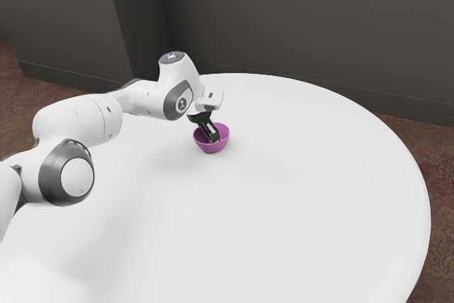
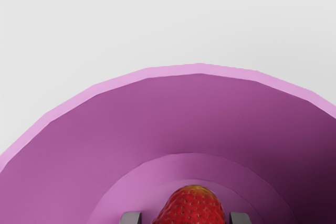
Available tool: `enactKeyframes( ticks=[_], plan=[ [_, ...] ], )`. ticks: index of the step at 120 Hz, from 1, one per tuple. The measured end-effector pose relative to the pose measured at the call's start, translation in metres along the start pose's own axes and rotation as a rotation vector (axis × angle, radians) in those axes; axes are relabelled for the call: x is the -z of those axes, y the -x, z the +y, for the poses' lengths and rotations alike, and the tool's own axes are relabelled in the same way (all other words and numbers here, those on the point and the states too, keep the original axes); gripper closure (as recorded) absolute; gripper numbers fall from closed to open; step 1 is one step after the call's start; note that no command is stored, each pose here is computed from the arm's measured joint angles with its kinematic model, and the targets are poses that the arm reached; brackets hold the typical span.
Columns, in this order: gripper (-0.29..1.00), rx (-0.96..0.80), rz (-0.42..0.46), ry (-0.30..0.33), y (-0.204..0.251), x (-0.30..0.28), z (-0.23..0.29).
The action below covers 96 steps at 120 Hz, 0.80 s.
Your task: Take strawberry from the bowl
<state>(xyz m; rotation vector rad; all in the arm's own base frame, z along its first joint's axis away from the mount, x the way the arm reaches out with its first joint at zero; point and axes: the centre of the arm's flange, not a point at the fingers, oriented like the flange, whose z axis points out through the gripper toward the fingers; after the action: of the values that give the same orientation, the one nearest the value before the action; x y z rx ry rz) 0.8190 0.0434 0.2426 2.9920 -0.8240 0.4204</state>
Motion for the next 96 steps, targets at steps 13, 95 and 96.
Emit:
enactKeyframes(
  ticks=[13,95,96],
  plan=[
    [0.67,0.005,0.0,-0.007,-0.001,0.003,0.0],
    [0.51,-0.151,0.056,0.0,-0.1,0.09,0.154],
    [0.49,-0.15,0.056,0.001,-0.1,0.09,0.154]
  ],
)
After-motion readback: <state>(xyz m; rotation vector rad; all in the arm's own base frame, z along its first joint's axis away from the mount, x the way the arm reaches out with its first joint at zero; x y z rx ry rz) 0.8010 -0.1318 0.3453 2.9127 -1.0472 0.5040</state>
